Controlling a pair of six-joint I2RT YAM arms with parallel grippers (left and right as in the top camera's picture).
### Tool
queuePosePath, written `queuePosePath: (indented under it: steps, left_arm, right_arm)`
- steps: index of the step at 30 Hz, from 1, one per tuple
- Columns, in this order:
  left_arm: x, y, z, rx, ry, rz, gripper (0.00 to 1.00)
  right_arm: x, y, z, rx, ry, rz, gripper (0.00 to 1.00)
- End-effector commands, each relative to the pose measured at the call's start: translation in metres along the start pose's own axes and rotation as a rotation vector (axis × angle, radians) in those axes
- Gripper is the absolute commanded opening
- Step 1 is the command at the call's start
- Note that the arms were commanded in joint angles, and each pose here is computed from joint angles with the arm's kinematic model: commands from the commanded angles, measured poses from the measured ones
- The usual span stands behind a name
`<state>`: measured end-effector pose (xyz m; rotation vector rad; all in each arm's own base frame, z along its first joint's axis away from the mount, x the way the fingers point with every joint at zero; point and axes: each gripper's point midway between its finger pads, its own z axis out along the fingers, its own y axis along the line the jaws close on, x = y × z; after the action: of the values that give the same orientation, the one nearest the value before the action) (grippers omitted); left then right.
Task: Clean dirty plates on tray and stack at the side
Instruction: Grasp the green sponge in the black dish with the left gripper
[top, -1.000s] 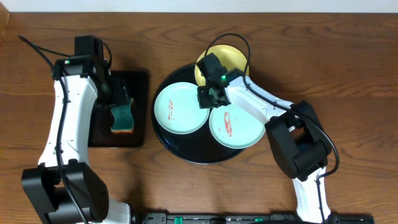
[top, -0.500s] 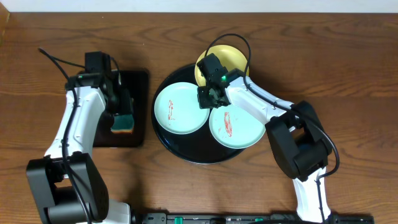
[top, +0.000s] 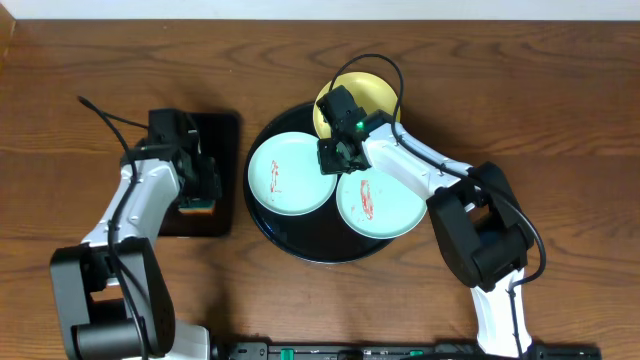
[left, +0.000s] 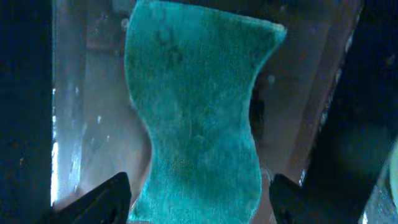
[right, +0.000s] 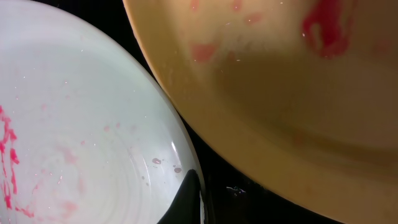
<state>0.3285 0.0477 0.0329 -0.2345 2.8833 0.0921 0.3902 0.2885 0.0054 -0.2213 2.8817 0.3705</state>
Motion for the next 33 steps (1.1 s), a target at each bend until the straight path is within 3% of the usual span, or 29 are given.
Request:
queuePosePath:
  steps: [1,6,15,26,33]
  left_arm:
    - [0.000,0.002,0.006,-0.009,-0.031,0.001,0.75]
    - [-0.006,0.002,0.015,-0.007,-0.076,-0.002,0.75]
    - [0.006,0.000,0.043,-0.010,0.010,-0.001,0.76]
    - [-0.023,0.001,0.006,-0.011,0.031,-0.039,0.75]
    - [-0.017,-0.010,0.012,0.054,0.080,-0.049,0.69]
  right_arm:
    - [0.023,-0.010,0.016,0.043,0.063,0.007,0.02]
    - [0.023,-0.010,0.016,0.043,0.064,0.007,0.02]
    - [0.024,-0.011,0.015,0.045,0.066,0.008,0.03]
    - [0.023,-0.011,0.015,0.045,0.065,0.008,0.04]
    - [0.024,-0.011,0.015,0.045,0.066,0.008,0.05]
